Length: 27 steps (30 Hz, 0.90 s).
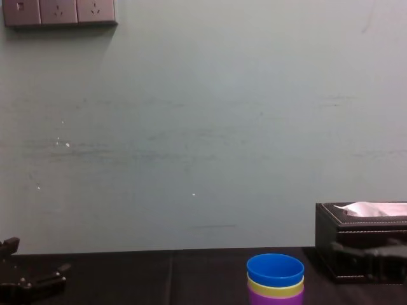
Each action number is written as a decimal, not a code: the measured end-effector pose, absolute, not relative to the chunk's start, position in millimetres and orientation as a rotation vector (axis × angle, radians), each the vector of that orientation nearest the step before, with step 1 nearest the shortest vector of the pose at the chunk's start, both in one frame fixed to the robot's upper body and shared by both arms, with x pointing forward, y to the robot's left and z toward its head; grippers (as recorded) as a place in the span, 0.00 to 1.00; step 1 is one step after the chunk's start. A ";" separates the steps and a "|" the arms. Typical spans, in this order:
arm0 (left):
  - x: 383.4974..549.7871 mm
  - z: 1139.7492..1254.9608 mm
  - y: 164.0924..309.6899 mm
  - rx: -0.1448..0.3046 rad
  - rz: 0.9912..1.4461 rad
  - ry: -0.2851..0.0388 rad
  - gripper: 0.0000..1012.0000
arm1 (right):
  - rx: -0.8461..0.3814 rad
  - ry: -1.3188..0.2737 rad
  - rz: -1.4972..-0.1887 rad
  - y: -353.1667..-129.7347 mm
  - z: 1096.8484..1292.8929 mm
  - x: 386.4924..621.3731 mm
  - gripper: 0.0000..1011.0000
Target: Stack the three plastic cups sequentially using one hand.
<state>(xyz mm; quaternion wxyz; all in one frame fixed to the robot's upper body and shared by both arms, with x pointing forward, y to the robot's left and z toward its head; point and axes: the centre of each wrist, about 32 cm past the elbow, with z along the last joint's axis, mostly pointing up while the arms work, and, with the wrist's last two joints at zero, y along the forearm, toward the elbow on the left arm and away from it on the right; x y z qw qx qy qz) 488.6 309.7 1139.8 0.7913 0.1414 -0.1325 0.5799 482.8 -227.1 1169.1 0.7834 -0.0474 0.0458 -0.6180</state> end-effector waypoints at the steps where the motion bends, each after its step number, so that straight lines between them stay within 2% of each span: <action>1: 488.6 1139.8 309.7 0.304 1.248 -0.285 0.99 | -0.110 0.117 -1.343 -227.1 1165.8 481.6 0.99; 9: 488.6 1139.8 309.7 0.304 1.248 -0.285 0.99 | -0.140 0.203 -1.367 -228.8 1158.1 481.8 0.99; 27: 488.6 1139.8 309.7 0.305 1.248 -0.285 0.99 | -0.147 0.203 -1.359 -229.2 1158.5 482.5 0.99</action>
